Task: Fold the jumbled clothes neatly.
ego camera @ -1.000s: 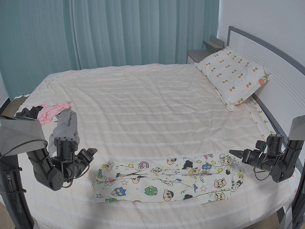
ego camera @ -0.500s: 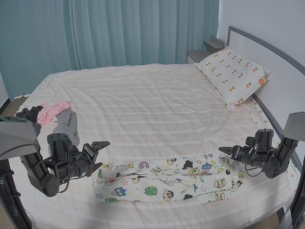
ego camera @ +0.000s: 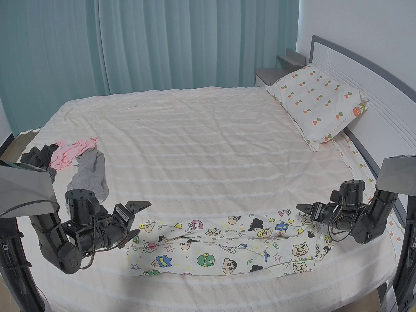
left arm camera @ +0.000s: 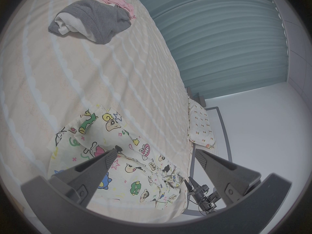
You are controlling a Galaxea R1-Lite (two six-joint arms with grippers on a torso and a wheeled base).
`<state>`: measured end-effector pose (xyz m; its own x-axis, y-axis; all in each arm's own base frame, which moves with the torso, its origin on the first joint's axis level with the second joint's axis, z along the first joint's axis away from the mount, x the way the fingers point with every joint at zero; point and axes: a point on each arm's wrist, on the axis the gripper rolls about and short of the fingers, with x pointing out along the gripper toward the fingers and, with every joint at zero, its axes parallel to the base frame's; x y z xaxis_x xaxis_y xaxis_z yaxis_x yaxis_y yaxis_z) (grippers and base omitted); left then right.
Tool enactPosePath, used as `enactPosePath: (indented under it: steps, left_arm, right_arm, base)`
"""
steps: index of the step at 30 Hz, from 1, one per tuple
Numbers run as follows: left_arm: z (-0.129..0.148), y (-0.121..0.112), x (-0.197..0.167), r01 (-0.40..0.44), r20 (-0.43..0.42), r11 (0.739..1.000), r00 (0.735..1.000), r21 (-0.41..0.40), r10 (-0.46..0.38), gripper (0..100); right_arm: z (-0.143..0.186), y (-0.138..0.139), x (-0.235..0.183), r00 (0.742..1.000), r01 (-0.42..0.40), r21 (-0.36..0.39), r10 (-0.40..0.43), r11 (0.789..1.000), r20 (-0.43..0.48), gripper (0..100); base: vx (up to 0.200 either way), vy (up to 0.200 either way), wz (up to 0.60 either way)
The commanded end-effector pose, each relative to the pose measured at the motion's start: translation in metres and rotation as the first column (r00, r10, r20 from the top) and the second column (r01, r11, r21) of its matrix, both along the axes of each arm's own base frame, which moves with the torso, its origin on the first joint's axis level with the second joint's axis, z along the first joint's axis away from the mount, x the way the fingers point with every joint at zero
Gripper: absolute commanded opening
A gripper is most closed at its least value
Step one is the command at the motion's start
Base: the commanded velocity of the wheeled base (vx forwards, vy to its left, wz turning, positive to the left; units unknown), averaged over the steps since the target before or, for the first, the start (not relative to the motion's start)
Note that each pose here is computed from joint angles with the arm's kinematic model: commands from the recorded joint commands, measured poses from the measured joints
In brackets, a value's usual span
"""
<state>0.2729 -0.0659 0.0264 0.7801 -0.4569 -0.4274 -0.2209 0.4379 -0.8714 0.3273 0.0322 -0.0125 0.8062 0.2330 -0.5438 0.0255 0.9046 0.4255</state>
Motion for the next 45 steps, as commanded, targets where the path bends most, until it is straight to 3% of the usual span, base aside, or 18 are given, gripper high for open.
enactPosePath:
  steps: [1,18,19,35,45]
  left_arm:
    - [-0.003,0.000,0.000,0.000,-0.011,1.000,1.000,0.003,0.000,100]
    - [-0.004,0.000,0.000,0.000,-0.012,1.000,1.000,0.003,0.000,100]
    - [-0.004,0.000,0.000,0.000,-0.012,1.000,1.000,0.003,0.000,100]
    - [-0.004,0.000,0.000,-0.001,-0.013,1.000,1.000,0.005,0.001,100]
    - [-0.004,0.000,0.000,-0.001,-0.013,1.000,1.000,0.005,0.001,100]
  right_arm:
    - [-0.004,-0.005,0.002,1.000,0.014,-0.002,-0.014,1.000,-0.005,100]
    - [-0.020,-0.009,0.004,0.999,0.013,-0.013,-0.014,1.000,-0.045,100]
    - [-0.020,-0.009,0.004,0.999,0.013,-0.013,-0.014,1.000,-0.045,0]
    - [-0.008,-0.004,-0.002,1.000,-0.012,-0.081,0.013,0.997,0.007,0]
    - [-0.006,0.004,-0.008,0.978,-0.044,-0.095,0.062,0.995,0.201,0]
  base:
    - [0.000,0.000,0.00]
    - [0.000,0.000,0.00]
    - [0.000,0.000,0.00]
    - [0.000,0.000,0.00]
    - [0.000,0.000,0.00]
